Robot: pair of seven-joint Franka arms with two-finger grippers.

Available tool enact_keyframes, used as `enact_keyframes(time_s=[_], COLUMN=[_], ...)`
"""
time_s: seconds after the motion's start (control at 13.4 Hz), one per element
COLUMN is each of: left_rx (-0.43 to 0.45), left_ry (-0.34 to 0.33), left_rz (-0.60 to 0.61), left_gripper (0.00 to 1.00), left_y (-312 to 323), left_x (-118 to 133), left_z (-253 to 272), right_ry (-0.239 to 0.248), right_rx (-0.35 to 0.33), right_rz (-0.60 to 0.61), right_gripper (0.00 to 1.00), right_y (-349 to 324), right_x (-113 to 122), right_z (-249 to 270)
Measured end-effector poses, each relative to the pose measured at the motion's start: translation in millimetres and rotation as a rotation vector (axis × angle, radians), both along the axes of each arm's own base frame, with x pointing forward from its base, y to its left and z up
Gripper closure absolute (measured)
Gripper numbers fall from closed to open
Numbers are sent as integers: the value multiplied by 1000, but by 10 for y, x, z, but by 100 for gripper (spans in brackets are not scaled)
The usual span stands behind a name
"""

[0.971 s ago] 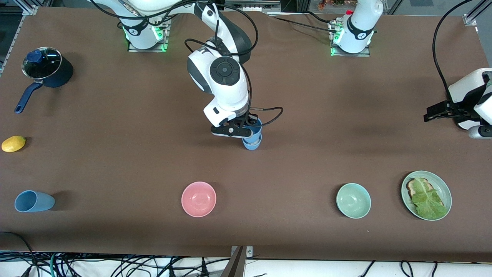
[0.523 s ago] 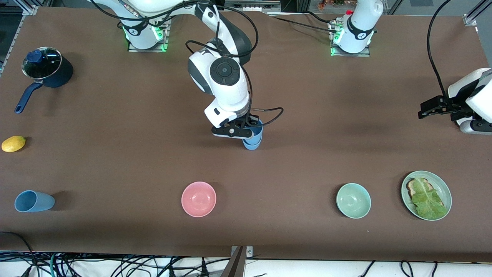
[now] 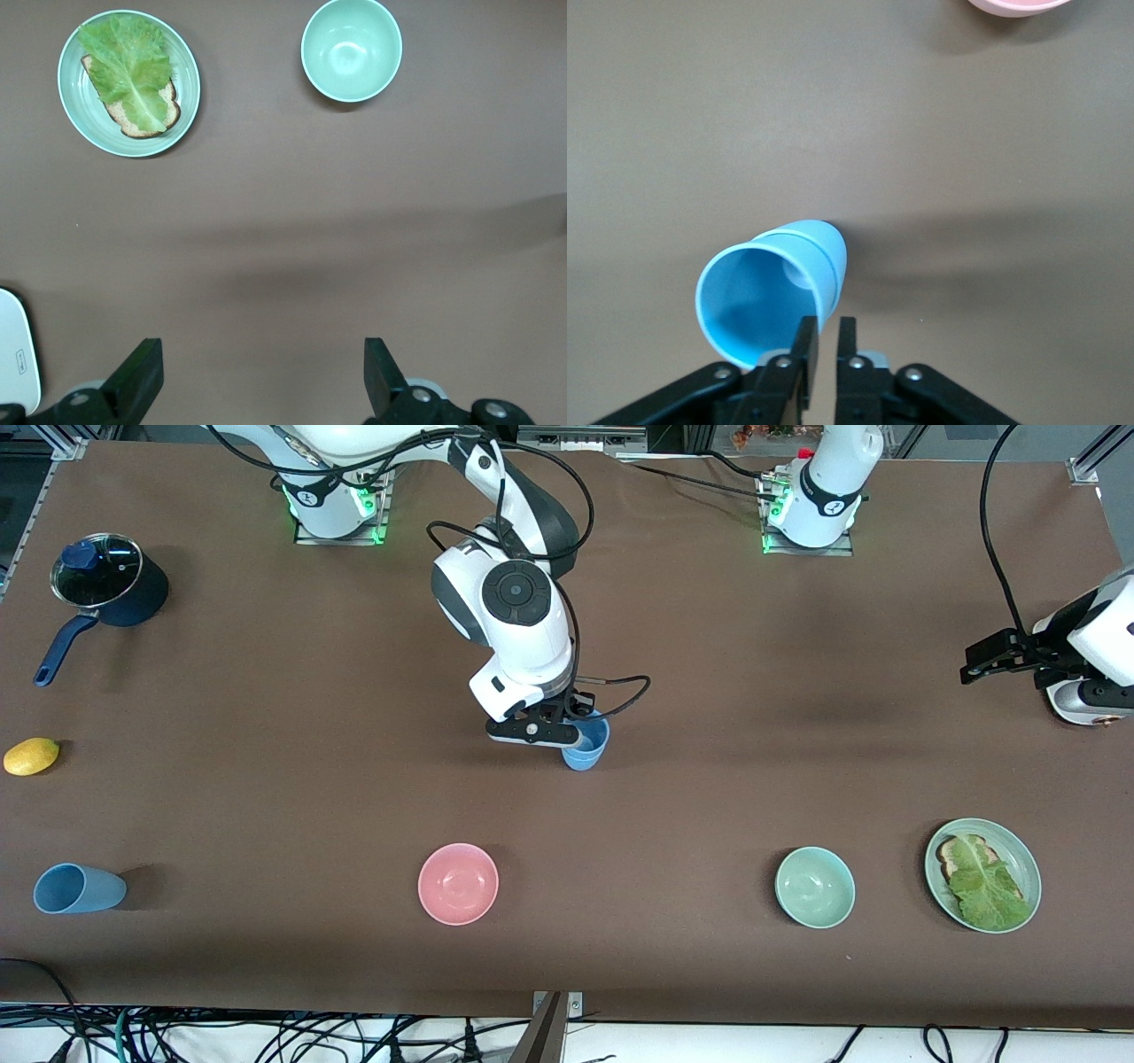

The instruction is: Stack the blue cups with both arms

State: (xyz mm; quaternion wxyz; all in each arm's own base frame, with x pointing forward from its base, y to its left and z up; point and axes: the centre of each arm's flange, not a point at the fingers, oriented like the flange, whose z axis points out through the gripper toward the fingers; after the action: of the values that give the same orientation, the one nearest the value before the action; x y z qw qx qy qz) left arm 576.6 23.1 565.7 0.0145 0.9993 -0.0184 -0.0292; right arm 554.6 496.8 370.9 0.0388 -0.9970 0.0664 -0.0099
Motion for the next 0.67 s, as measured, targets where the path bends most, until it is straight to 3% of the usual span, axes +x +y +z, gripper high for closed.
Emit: enact_keyframes(time_s=[0.22, 0.52, 0.67], left_rx=[-1, -3, -3], left_ry=[-21, -30, -31], left_rz=[-4, 9, 12], left_gripper=[0, 0, 0], left_y=[-40, -150, -159], left_x=[-140, -325, -361], left_z=[-81, -59, -55], right_ry=[-19, -42, -43], right_rx=[14, 16, 2], right_rz=[-11, -11, 35], right_gripper=[46, 2, 0], right_y=[-62, -595, -1170], right_x=[58, 270, 395], right_z=[147, 818, 1276])
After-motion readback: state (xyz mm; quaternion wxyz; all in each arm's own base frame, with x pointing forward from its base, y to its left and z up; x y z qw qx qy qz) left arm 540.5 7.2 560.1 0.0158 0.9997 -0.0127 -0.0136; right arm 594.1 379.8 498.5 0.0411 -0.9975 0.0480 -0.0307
